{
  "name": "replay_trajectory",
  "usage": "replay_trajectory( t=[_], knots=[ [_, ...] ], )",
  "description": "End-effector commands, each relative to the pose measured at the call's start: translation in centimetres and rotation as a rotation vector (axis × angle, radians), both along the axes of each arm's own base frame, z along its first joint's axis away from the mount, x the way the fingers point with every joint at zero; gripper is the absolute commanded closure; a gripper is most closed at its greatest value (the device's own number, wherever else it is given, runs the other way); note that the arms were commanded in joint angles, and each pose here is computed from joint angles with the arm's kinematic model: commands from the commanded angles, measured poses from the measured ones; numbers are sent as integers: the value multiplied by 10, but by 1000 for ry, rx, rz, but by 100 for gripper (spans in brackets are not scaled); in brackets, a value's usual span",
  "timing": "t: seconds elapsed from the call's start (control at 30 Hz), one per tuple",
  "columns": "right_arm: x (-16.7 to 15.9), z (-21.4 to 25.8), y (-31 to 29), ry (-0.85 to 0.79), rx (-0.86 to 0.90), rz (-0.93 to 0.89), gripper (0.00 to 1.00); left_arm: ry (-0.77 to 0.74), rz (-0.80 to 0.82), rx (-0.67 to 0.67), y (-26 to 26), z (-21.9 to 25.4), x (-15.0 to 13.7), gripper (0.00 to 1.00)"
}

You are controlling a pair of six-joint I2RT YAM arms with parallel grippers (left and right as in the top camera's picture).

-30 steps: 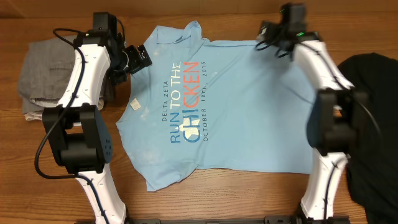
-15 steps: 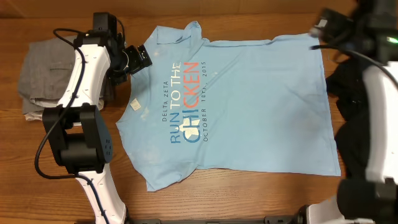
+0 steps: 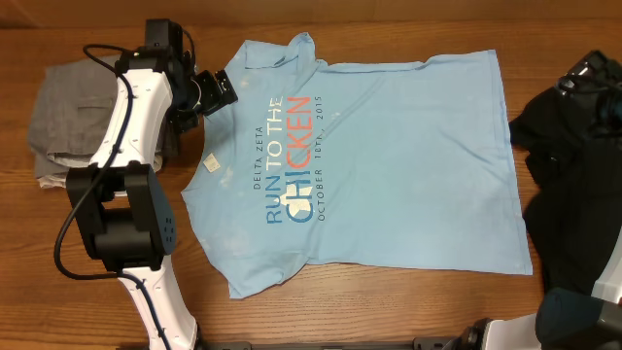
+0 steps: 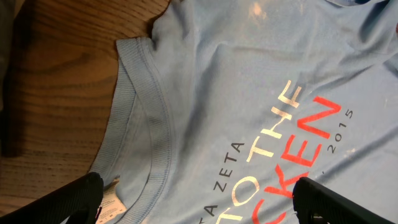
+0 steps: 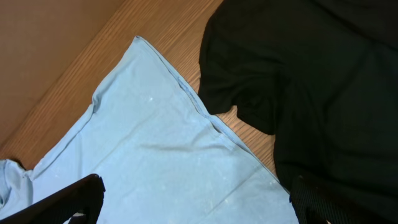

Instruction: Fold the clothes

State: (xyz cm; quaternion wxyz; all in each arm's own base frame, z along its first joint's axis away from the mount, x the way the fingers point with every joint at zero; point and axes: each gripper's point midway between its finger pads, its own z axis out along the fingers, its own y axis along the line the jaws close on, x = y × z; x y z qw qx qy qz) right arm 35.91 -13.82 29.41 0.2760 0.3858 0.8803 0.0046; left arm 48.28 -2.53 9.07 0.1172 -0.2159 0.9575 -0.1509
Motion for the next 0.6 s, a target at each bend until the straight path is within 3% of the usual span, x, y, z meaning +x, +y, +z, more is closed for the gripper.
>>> replay_trajectory(
  t=[0.0, 0.3, 0.47, 0.57],
  knots=[
    [0, 6, 3, -22, 4, 0, 0, 10, -19, -3, -3, -6, -2, 0],
    [0, 6, 3, -22, 4, 0, 0, 4, -19, -3, -3, -5, 0, 0],
    [0, 6, 3, -22, 4, 0, 0, 75, -136, -58, -15, -5, -25, 0],
    [0, 6, 3, -22, 4, 0, 0, 117, -128, -56, -10, 4, -40, 23]
  ],
)
